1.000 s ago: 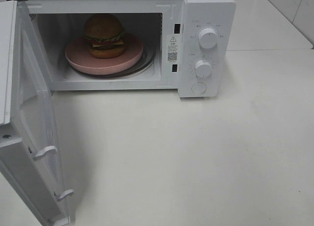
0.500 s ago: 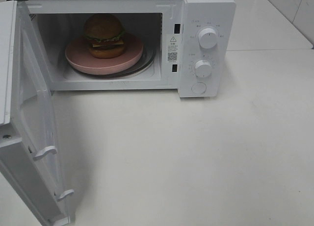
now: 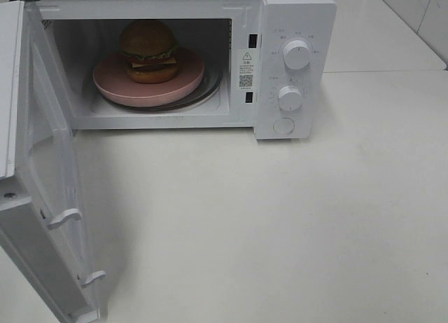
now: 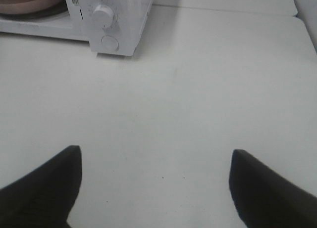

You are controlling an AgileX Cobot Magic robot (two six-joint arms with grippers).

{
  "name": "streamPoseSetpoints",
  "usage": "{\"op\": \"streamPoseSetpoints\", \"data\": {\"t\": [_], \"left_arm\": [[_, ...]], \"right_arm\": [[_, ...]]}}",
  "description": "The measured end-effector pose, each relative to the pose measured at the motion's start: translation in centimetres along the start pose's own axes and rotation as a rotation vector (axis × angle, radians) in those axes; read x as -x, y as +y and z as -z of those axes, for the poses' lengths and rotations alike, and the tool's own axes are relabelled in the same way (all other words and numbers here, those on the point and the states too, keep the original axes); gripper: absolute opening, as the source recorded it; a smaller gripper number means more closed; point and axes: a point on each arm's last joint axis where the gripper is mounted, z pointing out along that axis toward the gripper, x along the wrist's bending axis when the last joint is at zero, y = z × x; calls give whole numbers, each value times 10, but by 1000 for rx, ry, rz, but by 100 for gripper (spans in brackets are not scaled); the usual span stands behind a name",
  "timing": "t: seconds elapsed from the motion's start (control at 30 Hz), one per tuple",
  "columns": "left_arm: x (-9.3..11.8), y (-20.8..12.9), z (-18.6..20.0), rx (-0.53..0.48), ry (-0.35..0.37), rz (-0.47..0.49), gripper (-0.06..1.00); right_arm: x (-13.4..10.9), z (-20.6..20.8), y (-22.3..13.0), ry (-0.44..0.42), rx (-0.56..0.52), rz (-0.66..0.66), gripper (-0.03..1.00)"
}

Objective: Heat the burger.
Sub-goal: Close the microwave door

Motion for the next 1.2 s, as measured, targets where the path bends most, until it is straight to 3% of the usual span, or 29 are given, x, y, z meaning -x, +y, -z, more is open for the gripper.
{"op": "streamPoseSetpoints", "data": {"t": [1.2], "left_arm": [[0, 0, 0, 0, 0, 0, 99]], "right_arm": [[0, 1, -1, -2, 10, -5, 76]]}}
